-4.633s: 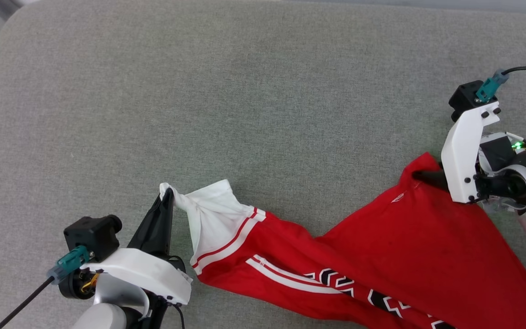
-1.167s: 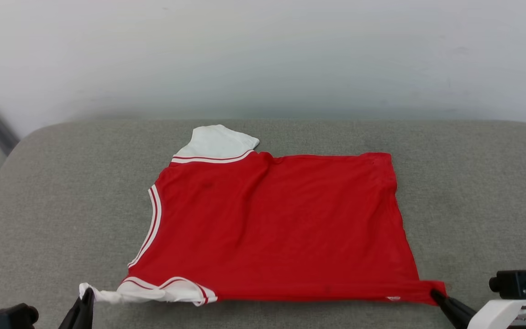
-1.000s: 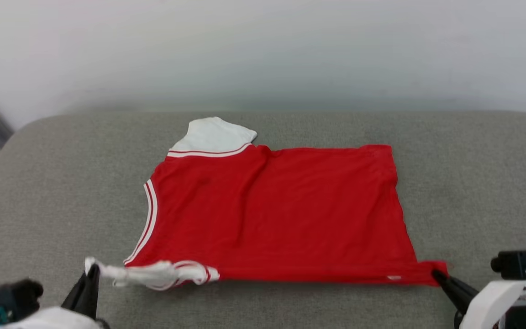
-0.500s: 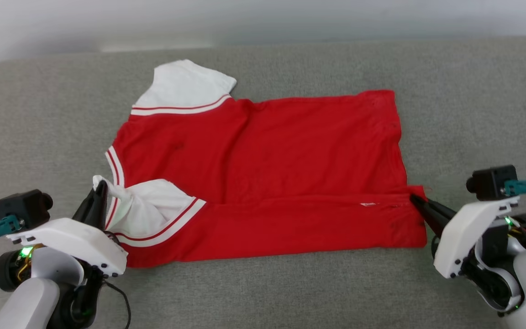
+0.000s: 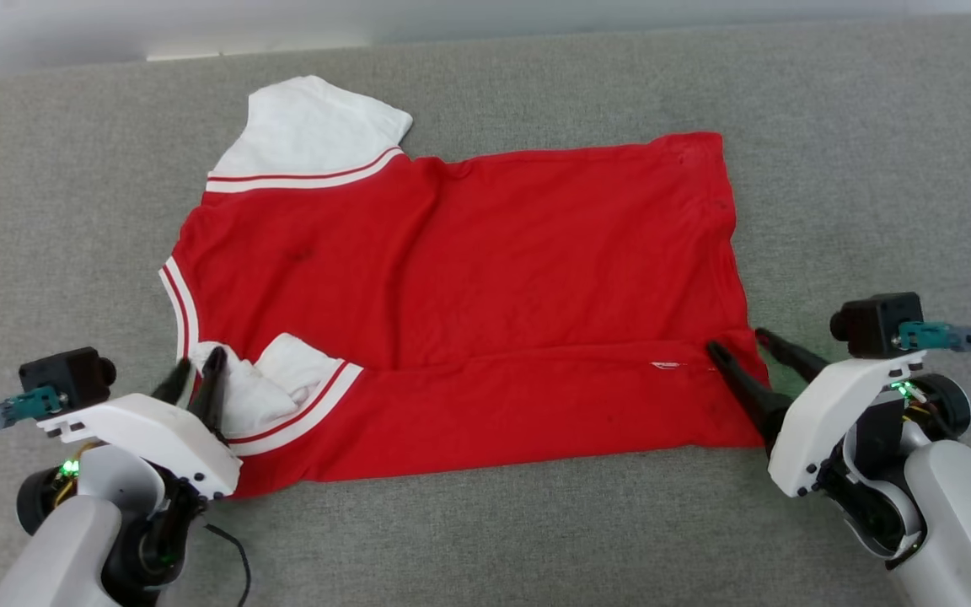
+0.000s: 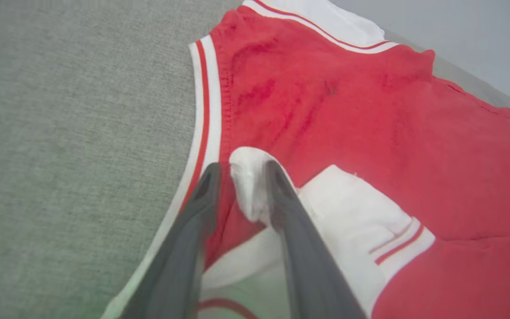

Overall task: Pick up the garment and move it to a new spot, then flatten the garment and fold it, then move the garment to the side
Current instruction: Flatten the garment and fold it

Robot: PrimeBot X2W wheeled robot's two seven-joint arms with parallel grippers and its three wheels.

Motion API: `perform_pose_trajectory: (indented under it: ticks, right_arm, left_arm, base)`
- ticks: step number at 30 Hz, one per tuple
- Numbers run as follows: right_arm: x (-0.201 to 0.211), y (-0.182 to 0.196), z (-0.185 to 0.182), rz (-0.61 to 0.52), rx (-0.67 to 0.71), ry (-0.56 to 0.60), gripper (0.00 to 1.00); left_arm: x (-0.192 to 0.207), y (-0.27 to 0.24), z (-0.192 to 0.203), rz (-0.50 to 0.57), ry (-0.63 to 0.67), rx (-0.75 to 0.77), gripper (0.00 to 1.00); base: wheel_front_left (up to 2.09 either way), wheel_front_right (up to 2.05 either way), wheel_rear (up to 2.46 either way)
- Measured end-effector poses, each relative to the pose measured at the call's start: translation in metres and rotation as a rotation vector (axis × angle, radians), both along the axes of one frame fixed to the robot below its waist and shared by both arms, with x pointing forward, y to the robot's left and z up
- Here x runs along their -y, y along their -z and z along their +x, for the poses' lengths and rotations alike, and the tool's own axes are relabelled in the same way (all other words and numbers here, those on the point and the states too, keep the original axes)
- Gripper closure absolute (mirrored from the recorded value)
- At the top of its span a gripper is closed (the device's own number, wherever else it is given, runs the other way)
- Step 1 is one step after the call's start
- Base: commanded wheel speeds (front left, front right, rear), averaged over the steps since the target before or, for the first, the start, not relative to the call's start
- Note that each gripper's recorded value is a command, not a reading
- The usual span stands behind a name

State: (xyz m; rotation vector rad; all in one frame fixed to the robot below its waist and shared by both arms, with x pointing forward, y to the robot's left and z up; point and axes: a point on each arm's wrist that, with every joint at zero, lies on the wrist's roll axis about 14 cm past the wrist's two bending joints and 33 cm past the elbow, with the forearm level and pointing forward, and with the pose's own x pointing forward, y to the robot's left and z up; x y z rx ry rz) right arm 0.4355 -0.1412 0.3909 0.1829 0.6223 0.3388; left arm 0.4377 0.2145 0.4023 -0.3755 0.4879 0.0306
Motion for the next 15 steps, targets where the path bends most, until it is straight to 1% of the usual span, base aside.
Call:
perform_pose_trajectory:
  ticks: [5, 8, 11, 15]
  right_arm:
    - [0.003, -0.043, 0.013, 0.039, 0.227, 0.046, 0.0]
    - [0.006, -0.065, 0.01, 0.074, 0.322, 0.086, 0.0]
    - [0.011, -0.086, 0.004, 0.098, 0.395, 0.12, 0.0]
    - [0.019, -0.102, -0.009, 0.107, 0.442, 0.152, 0.0]
  left_arm:
    - [-0.021, -0.026, 0.004, 0.032, -0.029, 0.056, 0.0]
    - [-0.032, -0.045, 0.001, 0.051, -0.032, 0.081, 0.0]
    - [-0.041, -0.063, -0.005, 0.075, -0.015, 0.082, 0.0]
    - [-0.044, -0.073, -0.021, 0.104, 0.051, 0.008, 0.0]
  base:
    - [0.0, 0.0, 0.0]
    - [0.0, 0.0, 0.0]
    - [0.0, 0.0, 0.0]
    - [0.0, 0.0, 0.0]
